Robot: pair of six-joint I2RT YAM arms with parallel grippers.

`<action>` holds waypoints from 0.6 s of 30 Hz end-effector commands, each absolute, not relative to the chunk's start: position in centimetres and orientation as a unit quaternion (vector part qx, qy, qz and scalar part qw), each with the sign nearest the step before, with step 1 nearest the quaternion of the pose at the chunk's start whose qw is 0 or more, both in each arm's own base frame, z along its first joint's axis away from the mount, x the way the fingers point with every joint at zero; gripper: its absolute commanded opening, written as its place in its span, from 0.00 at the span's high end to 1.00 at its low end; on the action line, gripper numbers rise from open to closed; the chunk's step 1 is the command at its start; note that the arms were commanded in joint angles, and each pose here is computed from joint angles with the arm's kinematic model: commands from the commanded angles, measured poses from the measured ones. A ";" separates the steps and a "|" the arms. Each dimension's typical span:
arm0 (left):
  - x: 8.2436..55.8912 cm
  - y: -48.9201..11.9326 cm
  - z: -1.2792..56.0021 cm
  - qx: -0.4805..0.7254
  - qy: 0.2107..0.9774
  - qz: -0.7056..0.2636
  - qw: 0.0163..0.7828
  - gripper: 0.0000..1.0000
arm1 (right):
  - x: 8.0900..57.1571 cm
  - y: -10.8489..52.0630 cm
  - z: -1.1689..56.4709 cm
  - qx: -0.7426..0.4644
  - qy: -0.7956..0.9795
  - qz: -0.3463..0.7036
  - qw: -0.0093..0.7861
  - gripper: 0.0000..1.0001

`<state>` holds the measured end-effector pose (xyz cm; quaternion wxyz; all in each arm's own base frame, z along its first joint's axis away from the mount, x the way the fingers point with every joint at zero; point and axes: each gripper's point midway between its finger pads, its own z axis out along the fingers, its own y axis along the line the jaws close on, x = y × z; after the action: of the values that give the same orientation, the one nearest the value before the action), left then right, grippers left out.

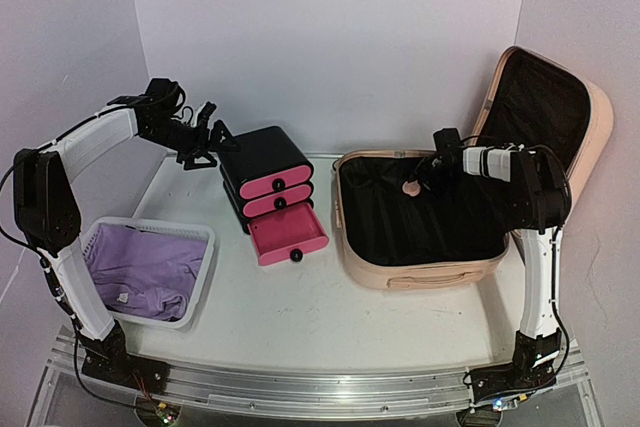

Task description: Open, take out, and arrange the luggage

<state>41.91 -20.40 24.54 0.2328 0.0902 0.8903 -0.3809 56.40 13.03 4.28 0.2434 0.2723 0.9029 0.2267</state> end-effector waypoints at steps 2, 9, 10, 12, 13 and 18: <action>42.2 -20.4 25.9 0.097 0.881 -0.389 0.253 0.02 | 57.3 12.3 3.1 0.295 0.893 0.232 0.250 0.48; 42.3 -20.4 25.6 0.096 0.882 -0.388 0.251 0.02 | 58.1 12.4 2.5 0.301 0.888 0.239 0.251 0.53; 42.3 -20.4 25.7 0.096 0.882 -0.388 0.252 0.02 | 58.2 12.5 2.4 0.301 0.888 0.241 0.251 0.54; 42.3 -20.4 25.5 0.096 0.882 -0.388 0.250 0.02 | 58.4 12.8 2.1 0.302 0.888 0.247 0.246 0.54; 42.3 -20.4 25.5 0.096 0.882 -0.388 0.250 0.02 | 58.5 13.0 1.9 0.301 0.888 0.251 0.242 0.54; 42.3 -20.5 25.5 0.096 0.882 -0.388 0.249 0.02 | 58.5 12.8 1.4 0.304 0.887 0.246 0.243 0.52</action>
<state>41.90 -20.41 24.54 0.2327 0.0903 0.8902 -0.3810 57.74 14.44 2.53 0.2347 0.2826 0.8904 0.2689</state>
